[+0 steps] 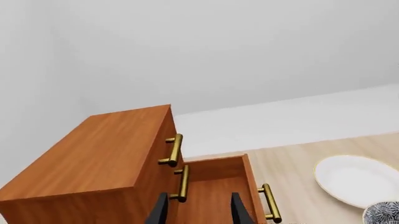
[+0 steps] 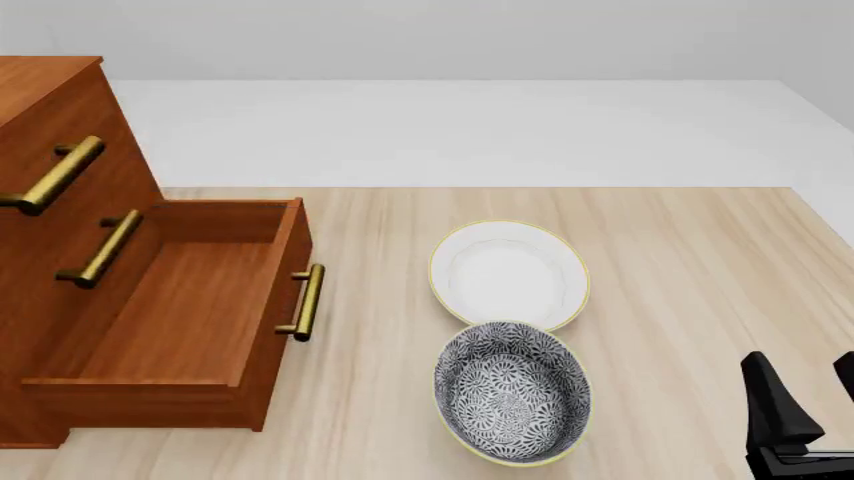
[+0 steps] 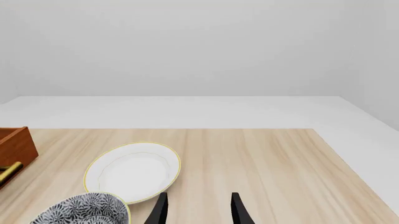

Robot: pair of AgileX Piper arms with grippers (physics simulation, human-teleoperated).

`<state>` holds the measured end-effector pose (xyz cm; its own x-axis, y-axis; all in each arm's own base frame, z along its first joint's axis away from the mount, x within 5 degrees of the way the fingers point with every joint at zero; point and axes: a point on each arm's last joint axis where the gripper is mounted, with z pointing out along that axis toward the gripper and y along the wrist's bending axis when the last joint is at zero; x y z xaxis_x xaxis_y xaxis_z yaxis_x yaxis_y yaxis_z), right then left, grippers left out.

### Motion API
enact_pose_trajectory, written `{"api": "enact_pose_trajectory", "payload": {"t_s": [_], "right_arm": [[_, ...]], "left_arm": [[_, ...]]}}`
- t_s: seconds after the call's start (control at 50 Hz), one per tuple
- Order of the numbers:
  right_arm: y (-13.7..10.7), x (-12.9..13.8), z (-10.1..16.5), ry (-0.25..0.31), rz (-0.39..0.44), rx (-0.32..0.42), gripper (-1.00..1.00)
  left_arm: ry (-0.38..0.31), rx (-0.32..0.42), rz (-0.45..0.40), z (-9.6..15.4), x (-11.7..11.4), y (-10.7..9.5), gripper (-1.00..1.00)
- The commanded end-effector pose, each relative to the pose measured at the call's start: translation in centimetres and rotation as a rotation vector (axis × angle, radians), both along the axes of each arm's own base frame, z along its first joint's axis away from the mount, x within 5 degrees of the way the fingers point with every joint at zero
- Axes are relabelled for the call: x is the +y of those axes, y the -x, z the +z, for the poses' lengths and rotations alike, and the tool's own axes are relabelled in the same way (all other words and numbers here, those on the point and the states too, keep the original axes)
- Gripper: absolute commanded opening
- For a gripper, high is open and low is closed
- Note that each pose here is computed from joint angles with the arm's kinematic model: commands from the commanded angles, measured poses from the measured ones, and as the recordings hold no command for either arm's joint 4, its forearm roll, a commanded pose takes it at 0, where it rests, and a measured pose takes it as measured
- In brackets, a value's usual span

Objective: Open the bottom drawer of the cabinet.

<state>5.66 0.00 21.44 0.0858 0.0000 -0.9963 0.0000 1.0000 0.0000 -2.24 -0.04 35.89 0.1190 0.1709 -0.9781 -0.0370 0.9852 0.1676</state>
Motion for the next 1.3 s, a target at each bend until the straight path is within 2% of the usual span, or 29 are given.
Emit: {"api": "enact_pose_trajectory", "payload": {"t_s": [0.02, 0.18, 0.3, 0.5, 0.66, 0.78, 1.3], "right_arm": [[0.0, 0.0, 0.0, 0.000, 0.000, 0.000, 1.00], [0.0, 0.0, 0.0, 0.000, 0.000, 0.000, 1.00], [0.0, 0.0, 0.0, 0.000, 0.000, 0.000, 1.00], [0.0, 0.0, 0.0, 0.000, 0.000, 0.000, 1.00], [0.0, 0.0, 0.0, 0.000, 0.000, 0.000, 1.00], [0.0, 0.0, 0.0, 0.000, 0.000, 0.000, 1.00], [0.0, 0.0, 0.0, 0.000, 0.000, 0.000, 1.00]], "left_arm": [[0.033, 0.003, -0.008, 0.2, 0.0, 0.3, 1.00], [0.050, 0.019, -0.009, 0.0, 0.0, 0.3, 1.00], [0.055, -0.007, -0.031, 0.9, 0.1, 1.0, 1.00], [0.079, 0.012, -0.046, 0.4, 0.1, 0.6, 1.00], [0.111, 0.059, -0.052, -0.6, 0.1, -0.1, 1.00], [0.115, 0.099, -0.062, -1.5, 0.1, -0.7, 1.00], [0.111, 0.127, -0.066, -2.3, 0.1, -1.2, 1.00]]}}
